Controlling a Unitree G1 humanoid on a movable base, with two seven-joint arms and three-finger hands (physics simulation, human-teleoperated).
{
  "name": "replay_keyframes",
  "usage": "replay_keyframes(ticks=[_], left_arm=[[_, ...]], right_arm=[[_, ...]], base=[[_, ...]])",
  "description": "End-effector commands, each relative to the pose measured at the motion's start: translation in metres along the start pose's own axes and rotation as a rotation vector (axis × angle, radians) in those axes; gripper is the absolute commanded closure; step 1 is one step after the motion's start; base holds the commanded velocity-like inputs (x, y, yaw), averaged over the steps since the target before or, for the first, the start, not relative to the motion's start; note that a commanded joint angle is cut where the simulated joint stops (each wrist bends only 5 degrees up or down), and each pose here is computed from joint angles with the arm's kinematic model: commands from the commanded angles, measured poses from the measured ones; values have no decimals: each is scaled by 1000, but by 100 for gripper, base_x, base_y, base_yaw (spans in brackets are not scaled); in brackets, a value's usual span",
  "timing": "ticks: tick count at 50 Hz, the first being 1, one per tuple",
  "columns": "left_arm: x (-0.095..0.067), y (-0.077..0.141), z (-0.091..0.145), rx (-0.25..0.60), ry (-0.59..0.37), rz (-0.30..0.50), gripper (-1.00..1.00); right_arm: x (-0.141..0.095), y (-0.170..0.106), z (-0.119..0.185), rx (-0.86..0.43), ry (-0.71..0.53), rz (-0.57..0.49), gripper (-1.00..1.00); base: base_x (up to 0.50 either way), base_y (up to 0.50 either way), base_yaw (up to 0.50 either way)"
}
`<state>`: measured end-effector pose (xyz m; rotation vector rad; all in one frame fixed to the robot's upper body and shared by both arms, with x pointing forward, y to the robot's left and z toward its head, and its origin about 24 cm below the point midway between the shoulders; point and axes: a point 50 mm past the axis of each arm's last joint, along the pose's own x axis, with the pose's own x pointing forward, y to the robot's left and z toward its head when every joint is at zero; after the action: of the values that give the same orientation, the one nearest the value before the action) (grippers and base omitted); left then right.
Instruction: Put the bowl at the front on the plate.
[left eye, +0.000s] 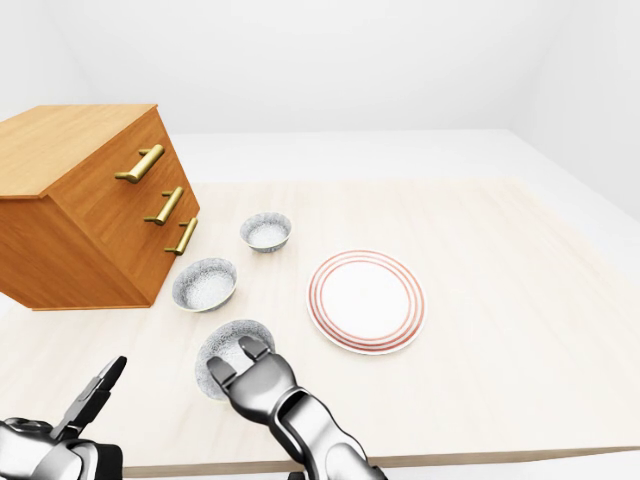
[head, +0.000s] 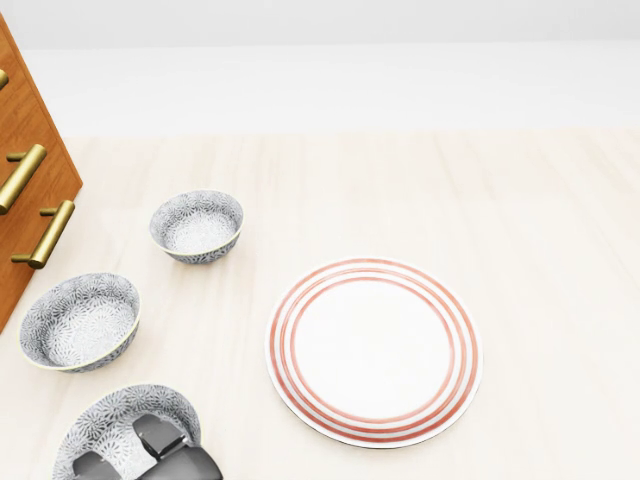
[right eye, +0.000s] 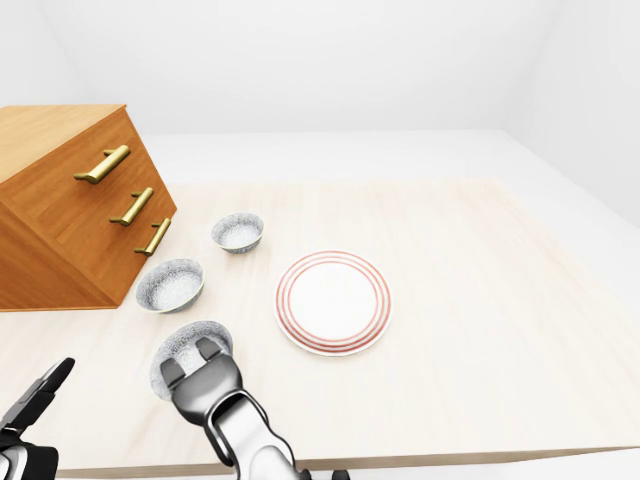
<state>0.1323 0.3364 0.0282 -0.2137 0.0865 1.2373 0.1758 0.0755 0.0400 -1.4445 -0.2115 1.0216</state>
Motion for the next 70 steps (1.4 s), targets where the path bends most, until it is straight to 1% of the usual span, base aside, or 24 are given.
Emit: replay_keyframes(ticks=[1, 24, 34, 35, 36, 38, 52, 53, 58, 61, 64, 68, 70], left_arm=[[0, 0, 0, 0, 0, 0, -100], [0, 0, 0, -1, 1, -1, -100], [0, 0, 0, 0, 1, -1, -100], [0, 0, 0, 0, 1, -1, -100], [0, 0, 0, 0, 0, -1, -100], [0, 0, 0, 0, 0, -1, -100], [0, 0, 0, 0, 0, -1, -100], [0, 0, 0, 0, 1, -1, -100], [0, 0, 0, 0, 0, -1, -100], [0, 0, 0, 0, 0, -1, -100], [0, 0, 0, 0, 0, -1, -100], [0, 0, 0, 0, 0, -1, -100], [0, 0, 0, 0, 0, -1, -100]], right_arm=[[4, 9, -6, 49, 22, 3, -100], [8, 18, -12, 101, 24, 4, -100], [10, 27, -17, 130, 30, -2, -100], [10, 27, -17, 139, 28, -6, -81], [10, 27, -17, 141, 29, -9, -44], [10, 26, -17, 142, 27, -17, 100], [14, 17, -22, 127, 29, -41, 100], [13, 13, -24, 104, 60, -49, 100], [6, 4, -22, 62, 75, -59, 100], [-1, -7, -19, 40, 77, -92, 100], [-3, -12, -19, 27, 80, -101, 100], [-8, -26, -19, -20, 97, -122, 100], [-9, -30, -21, -32, 114, -128, 100]], base=[[0, 0, 0], [0, 0, 0], [0, 0, 0], [0, 0, 0], [0, 0, 0], [0, 0, 0], [0, 0, 0], [0, 0, 0], [0, 0, 0], [0, 0, 0], [0, 0, 0], [0, 0, 0], [0, 0, 0]])
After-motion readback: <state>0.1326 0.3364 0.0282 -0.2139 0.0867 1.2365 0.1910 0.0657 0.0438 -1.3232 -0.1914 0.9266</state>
